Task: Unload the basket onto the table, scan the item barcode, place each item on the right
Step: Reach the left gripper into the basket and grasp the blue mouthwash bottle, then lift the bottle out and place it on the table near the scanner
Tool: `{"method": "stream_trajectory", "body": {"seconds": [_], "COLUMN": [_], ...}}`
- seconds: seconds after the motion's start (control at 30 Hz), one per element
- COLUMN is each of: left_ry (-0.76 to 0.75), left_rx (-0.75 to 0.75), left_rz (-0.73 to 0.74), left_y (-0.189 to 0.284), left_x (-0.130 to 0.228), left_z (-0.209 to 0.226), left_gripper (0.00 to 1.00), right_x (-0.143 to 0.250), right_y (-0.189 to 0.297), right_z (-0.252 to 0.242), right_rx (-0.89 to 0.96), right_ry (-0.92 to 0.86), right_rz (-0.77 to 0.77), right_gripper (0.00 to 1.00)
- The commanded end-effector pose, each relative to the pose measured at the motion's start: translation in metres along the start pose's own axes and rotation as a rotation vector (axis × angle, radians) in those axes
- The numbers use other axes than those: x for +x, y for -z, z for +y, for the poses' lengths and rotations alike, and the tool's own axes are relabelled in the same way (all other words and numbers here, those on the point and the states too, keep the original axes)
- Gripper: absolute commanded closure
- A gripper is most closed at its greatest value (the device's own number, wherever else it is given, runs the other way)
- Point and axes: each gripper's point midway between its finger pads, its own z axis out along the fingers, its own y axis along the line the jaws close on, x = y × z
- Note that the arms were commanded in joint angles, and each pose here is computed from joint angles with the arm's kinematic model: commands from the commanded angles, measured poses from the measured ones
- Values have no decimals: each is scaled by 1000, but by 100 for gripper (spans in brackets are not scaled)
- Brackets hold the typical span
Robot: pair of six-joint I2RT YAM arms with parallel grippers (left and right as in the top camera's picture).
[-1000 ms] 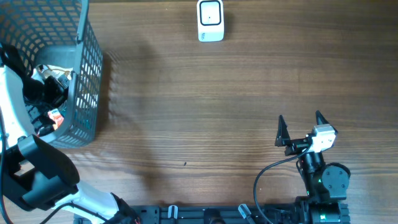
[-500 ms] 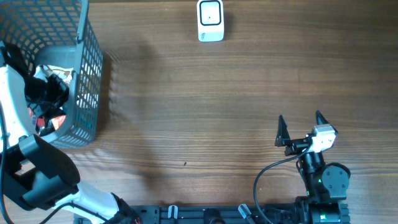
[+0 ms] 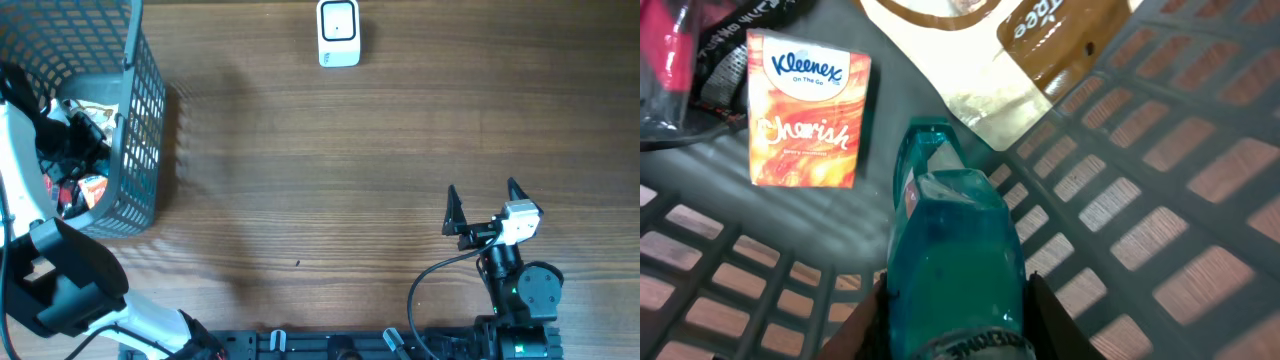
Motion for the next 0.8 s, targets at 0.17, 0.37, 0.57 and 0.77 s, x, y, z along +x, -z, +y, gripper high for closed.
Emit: {"method": "stream_trajectory", "body": {"seconds": [0.17, 0.37, 0.57, 0.77], "left_ry": [-45, -23, -121, -378], "left_rx": [73, 178, 443, 756], "left_rz": [-200, -500, -799, -734], "left_y": [90, 199, 312, 345], "left_x": [-23, -25, 32, 116], "left_z": [-28, -51, -86, -159], "left_gripper": [81, 83, 85, 85], "right_x": [-2, -2, -2, -2], "right_y": [0, 0, 0, 0], "right_z": [-2, -2, -2, -2], "right_rx": [7, 7, 7, 7], "right_ry": [-4, -3, -3, -4], "right_rz": [-8, -8, -8, -8], "right_gripper": [0, 0, 0, 0]}}
